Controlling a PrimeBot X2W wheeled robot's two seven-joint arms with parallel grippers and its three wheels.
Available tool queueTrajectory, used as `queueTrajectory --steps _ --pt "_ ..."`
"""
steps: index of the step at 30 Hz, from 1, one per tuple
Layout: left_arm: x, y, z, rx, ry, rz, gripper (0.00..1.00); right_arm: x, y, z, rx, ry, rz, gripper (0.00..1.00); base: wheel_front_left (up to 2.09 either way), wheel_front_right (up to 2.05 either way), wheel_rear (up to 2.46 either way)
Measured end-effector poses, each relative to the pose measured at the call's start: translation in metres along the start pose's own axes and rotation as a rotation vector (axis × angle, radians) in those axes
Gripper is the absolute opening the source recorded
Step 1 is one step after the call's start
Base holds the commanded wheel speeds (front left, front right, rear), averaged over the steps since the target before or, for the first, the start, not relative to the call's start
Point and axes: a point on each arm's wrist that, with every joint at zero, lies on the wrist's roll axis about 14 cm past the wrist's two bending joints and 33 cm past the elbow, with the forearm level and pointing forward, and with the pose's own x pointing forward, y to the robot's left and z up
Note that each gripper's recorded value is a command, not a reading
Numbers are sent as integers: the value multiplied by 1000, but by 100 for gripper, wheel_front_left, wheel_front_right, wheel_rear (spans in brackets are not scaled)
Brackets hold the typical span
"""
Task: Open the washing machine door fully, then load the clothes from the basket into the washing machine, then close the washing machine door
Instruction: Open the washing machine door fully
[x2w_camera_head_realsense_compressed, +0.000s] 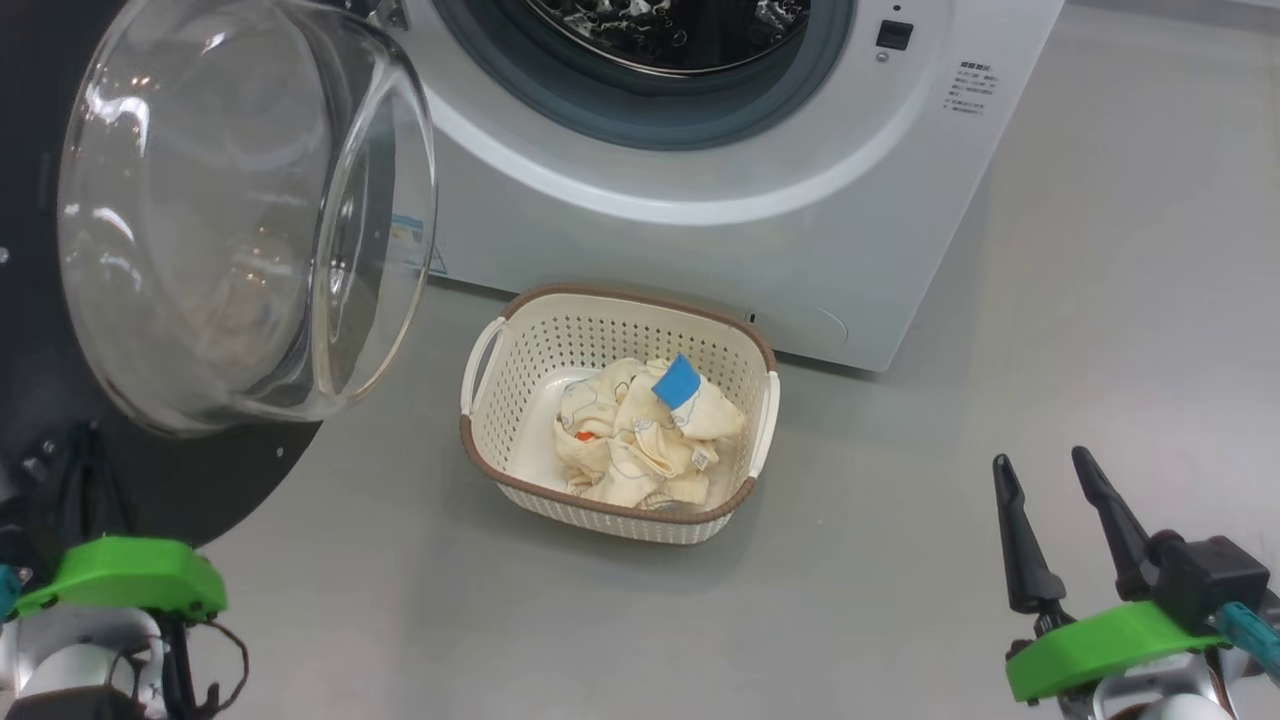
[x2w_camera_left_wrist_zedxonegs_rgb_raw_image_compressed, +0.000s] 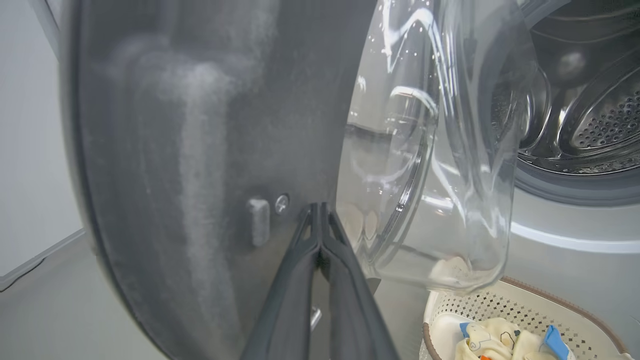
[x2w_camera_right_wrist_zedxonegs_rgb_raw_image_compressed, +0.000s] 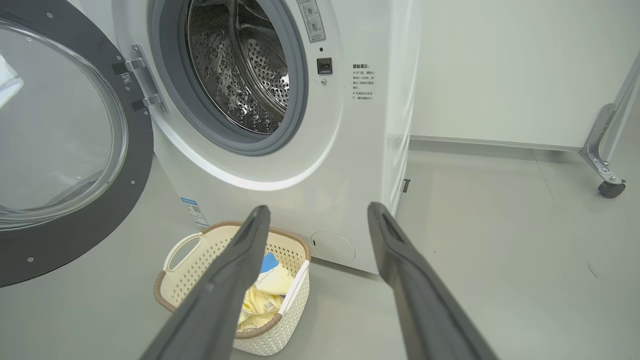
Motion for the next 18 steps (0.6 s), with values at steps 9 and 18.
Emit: queueTrajectory --steps 9,18 --pt "24 15 1 15 3 55 0 0 -3 -3 4 14 -9 100 0 0 0" --pt "40 37 -3 42 29 121 0 2 -6 -2 4 8 -17 100 0 0 0"
